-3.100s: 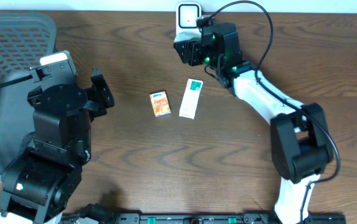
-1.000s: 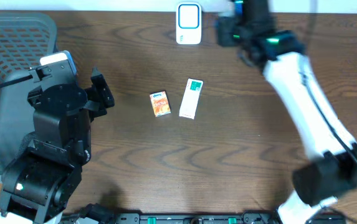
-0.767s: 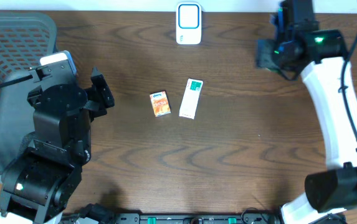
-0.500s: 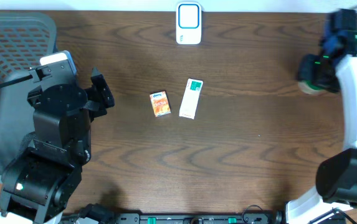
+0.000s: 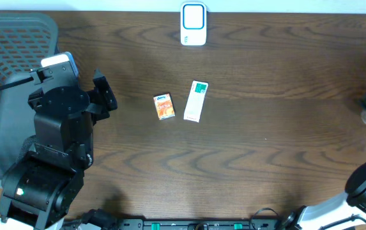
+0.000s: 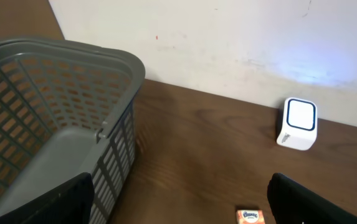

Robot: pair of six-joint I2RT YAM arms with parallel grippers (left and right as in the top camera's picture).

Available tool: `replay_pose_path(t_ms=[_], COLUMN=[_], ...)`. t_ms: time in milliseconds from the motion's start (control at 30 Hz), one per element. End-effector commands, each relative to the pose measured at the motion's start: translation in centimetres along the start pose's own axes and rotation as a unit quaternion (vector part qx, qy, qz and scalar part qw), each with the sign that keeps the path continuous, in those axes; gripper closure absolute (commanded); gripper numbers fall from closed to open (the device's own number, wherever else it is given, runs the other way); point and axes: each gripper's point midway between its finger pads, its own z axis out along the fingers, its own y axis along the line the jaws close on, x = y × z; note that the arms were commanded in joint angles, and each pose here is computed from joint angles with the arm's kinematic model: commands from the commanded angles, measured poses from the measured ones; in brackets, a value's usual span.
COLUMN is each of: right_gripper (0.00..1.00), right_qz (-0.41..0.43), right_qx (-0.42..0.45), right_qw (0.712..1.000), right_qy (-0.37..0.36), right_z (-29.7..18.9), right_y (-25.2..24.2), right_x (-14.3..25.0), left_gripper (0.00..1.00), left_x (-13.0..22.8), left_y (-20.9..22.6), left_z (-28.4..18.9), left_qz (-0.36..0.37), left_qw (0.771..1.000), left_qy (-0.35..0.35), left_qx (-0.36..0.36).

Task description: Scan the item barcode

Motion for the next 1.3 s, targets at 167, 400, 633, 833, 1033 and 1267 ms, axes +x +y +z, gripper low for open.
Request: replay_pose_path(t_ms=[167,400,633,833,1033,1267], right_gripper=[0.46,0.45,0.43,0.29,0.26,0.01], right_qz=[0.079,0.097,0.098,0.090,0.085,0.086], right_qx=[-0.029,-0.029,-0.032,-0.033,-0.032,-0.057], right_qw=[0.995,0.992,0.993,0.994,0.994,0.993], right_qy=[0.052,0.081,0.062,0.056,0.058,0.051], right_z=[5.0,8.2,9.3,9.3,9.3,6.2], right_y=[-3.8,-4.8,-4.7,-5.0,-5.1,-4.5], right_x=[0.2,0.8,-0.3,-0.5,-0.5,-2.4], left_gripper=[0.10,0.11,0.11,0.11,0.11,0.11], left_x=[0.2,0.2,0.2,0.2,0.2,0.2], left_y=[0.3,0.3,0.3,0.3,0.3,0.3], left_z=[0.1,0.1,0.1,0.1,0.1,0.1], left_qz=[-0.001,-0.001,-0.001,-0.001,-0.001,-0.001], left_qw=[1.000,1.000,1.000,1.000,1.000,1.000], left_qy=[0.001,0.001,0.001,0.001,0.001,0.001], left_qx=[-0.006,-0.007,-0.006,-0.007,-0.007,-0.006])
